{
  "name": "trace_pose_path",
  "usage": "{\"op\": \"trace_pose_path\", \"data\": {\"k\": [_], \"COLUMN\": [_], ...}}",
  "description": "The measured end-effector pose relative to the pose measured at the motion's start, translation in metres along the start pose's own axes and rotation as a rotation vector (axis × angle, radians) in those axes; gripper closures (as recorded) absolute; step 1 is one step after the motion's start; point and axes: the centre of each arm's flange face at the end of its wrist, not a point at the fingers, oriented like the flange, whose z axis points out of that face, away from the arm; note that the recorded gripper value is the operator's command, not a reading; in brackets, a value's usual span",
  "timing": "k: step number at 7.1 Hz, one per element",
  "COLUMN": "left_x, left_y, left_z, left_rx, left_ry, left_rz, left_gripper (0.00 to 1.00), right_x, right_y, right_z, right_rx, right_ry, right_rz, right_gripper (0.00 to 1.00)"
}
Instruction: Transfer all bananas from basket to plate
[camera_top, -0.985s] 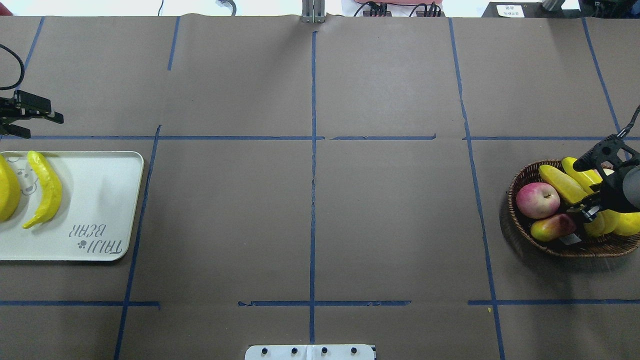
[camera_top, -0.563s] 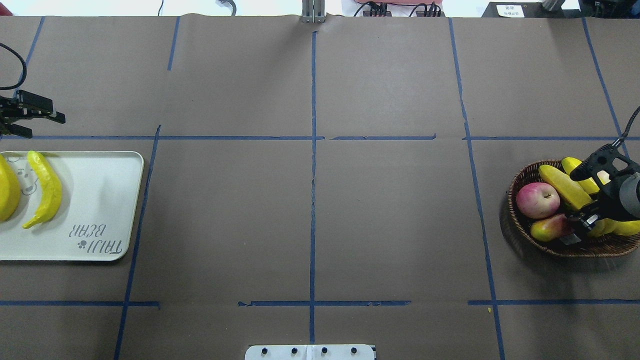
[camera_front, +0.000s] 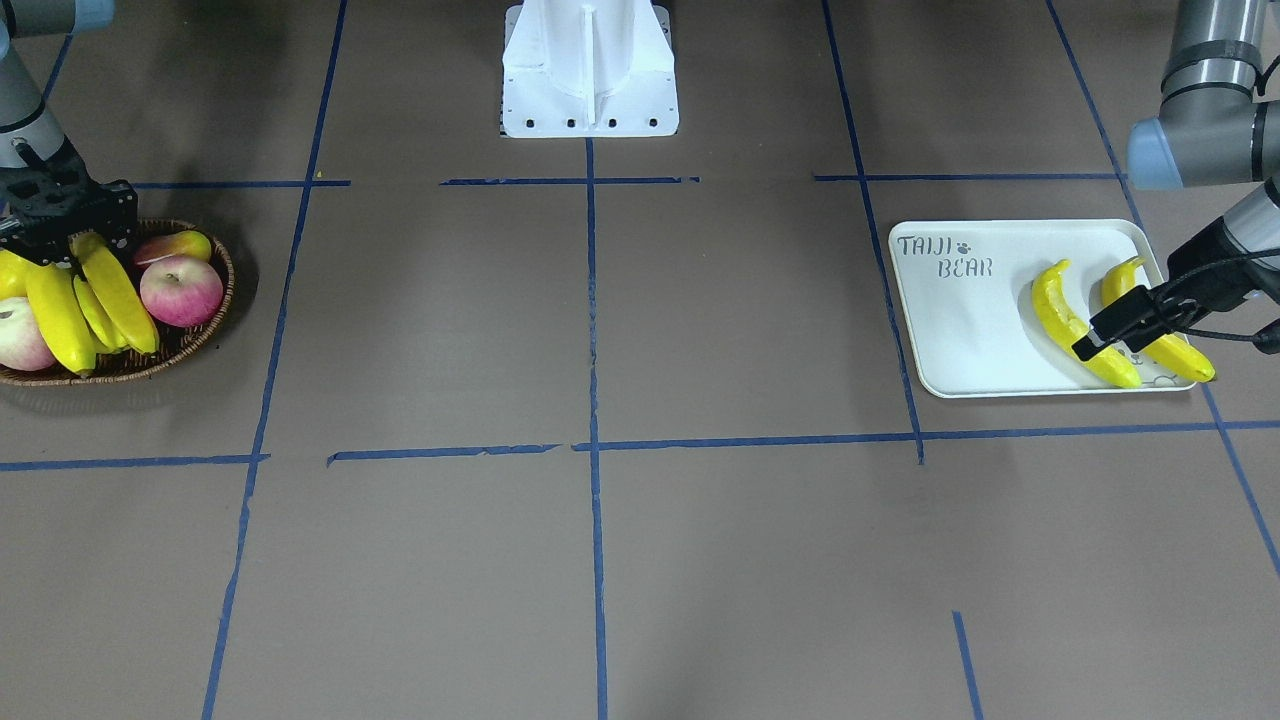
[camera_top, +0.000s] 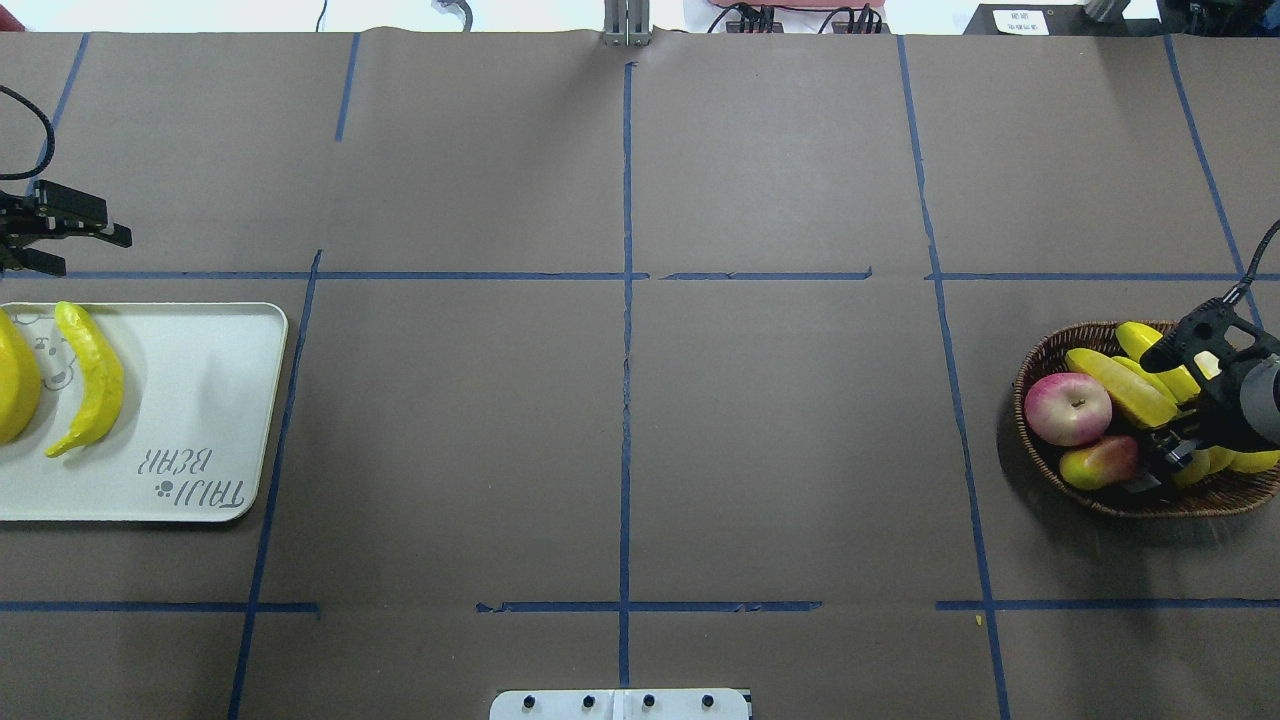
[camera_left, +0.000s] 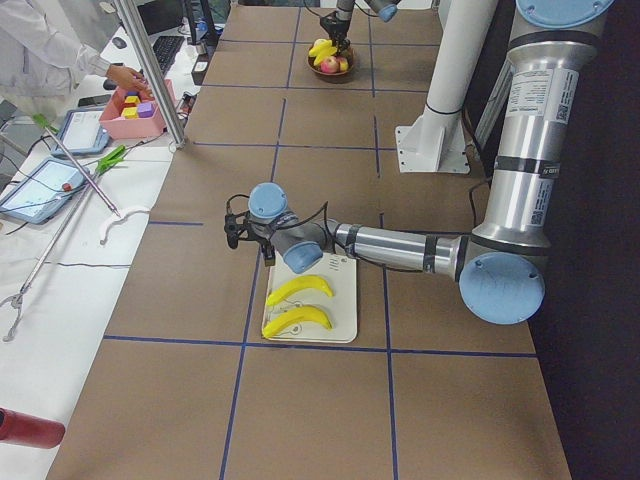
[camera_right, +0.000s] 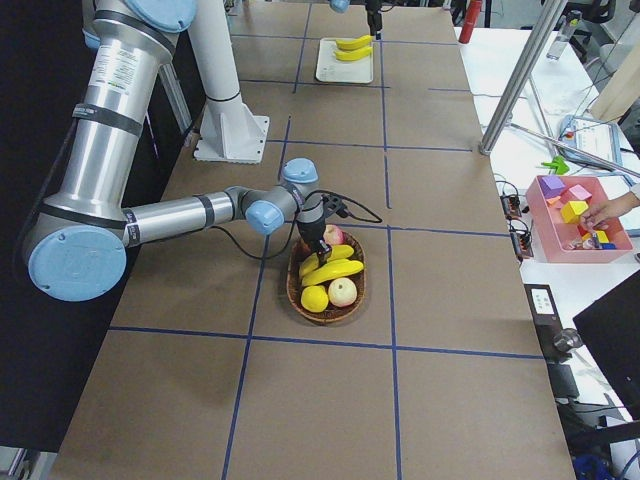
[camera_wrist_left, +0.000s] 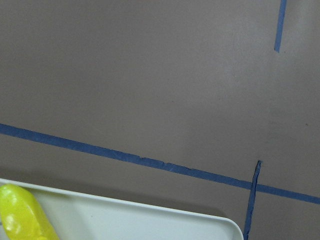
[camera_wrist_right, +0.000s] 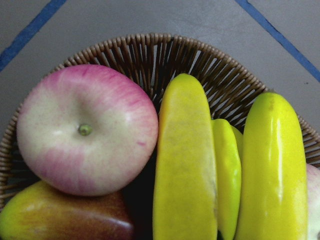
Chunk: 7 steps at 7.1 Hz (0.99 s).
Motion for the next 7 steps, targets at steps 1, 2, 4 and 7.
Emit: {"op": "trace_pose_path", "data": {"k": [1, 2, 4, 7], "left_x": [0.0, 0.0, 0.004, 0.028], "left_y": [0.0, 0.0, -0.001, -0.007], "left_z": [0.0, 0.0, -0.001, -0.002], "left_rx": [0.0, 0.0, 0.003, 0.01], "left_ry": [0.0, 0.001, 0.006, 0.034], "left_rz": [0.0, 0.001, 0.007, 0.041], "left_gripper": [0.0, 0.0, 0.0, 0.0], "right_x": [0.004, 0.01, 0.011, -0.008], "right_y": [-0.005, -0.015, -0.055, -0.135], "right_z": [-0.017, -0.047, -0.097, -0.109], "right_rx": [-0.002, -0.015, -0.012, 0.059], "right_ry": [-0.01, -0.008, 0.002, -0.065], "right_rz": [0.004, -0.004, -0.024, 0.065], "right_gripper": [0.99, 0.98, 0.97, 1.0]}}
